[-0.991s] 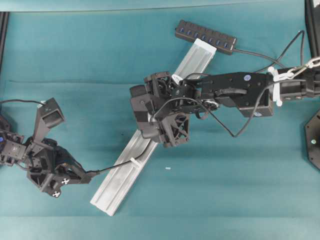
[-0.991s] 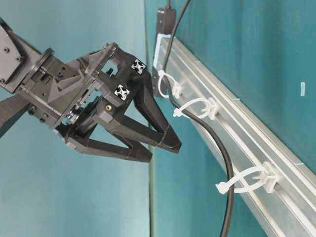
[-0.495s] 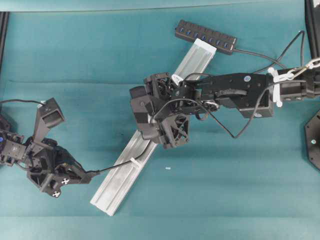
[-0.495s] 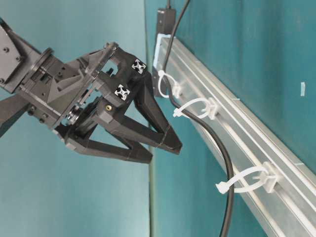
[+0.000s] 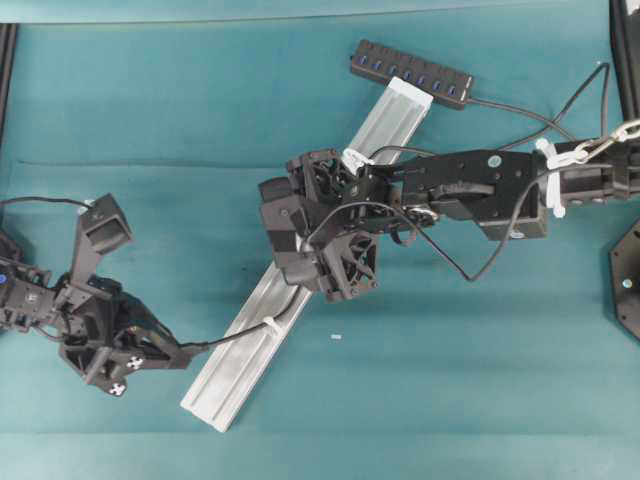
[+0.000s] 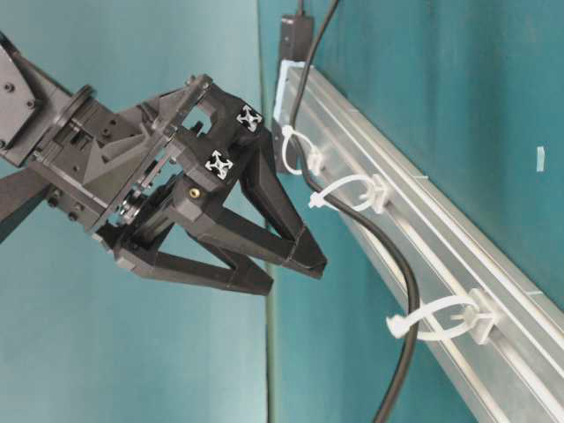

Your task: Pass the USB cable through three rings with both arms.

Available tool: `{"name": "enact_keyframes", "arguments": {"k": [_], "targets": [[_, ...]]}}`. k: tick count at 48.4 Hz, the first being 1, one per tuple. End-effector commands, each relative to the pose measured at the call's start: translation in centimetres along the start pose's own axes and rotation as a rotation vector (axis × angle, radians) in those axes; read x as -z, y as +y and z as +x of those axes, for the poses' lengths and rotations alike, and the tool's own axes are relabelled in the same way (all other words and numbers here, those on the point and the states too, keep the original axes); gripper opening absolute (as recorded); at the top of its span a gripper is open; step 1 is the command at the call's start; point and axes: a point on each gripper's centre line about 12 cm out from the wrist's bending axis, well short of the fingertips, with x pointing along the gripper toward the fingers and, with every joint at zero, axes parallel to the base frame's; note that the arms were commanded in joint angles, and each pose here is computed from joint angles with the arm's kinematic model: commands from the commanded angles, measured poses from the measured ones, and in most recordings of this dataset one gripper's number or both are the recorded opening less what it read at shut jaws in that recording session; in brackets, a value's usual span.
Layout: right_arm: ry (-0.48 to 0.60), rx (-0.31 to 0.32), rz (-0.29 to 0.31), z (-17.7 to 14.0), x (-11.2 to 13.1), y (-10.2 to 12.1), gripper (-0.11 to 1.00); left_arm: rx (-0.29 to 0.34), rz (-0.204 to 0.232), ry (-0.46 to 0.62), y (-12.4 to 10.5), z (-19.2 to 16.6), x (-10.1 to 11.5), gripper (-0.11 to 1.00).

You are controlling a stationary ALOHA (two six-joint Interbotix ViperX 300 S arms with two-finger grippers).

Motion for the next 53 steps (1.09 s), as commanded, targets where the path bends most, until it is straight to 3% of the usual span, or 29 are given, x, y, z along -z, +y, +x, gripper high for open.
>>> {"name": "enact_keyframes", "arguments": {"k": [1, 7, 9, 17, 21, 25, 30, 43, 53], "targets": [[-0.023, 0.009, 0.009, -0.4, -0.6, -0.1, 0.86, 0.039, 0.005, -0.025, -1.2, 0.2, -0.8, 0.09], [-0.023, 0.007, 0.007, -0.4, -0.7, 0.0, 0.86, 0.034, 0.009, -0.022, -1.4, 0.6, -0.9, 0.10], [-0.025, 0.008, 0.007, -0.4, -0.7, 0.0, 0.86, 0.028, 0.011, -0.019, -1.4, 0.7, -0.9, 0.15], [-0.024, 0.006, 0.006, -0.4, -0.7, 0.1, 0.86, 0.009, 0.015, -0.006, -1.4, 1.1, -0.8, 0.60], [-0.022, 0.006, 0.004, -0.4, -0.7, 0.1, 0.86, 0.014, 0.041, -0.009, -1.5, 1.1, -0.9, 0.83], [-0.021, 0.005, 0.006, -0.4, -0.6, 0.1, 0.86, 0.021, 0.082, -0.013, -1.7, 1.2, -1.0, 0.96], [-0.021, 0.005, 0.004, -0.5, -0.6, 0.1, 0.86, 0.030, 0.127, -0.022, -2.1, 1.2, -1.3, 0.98], [-0.038, 0.012, 0.005, -1.0, -1.0, 0.0, 0.86, 0.034, 0.191, -0.031, -2.4, 1.3, -1.6, 0.99], [-0.087, 0.054, 0.022, -3.9, -1.7, -1.5, 0.86, 0.067, 0.261, -0.124, -3.2, -0.4, -4.0, 0.99]]}}
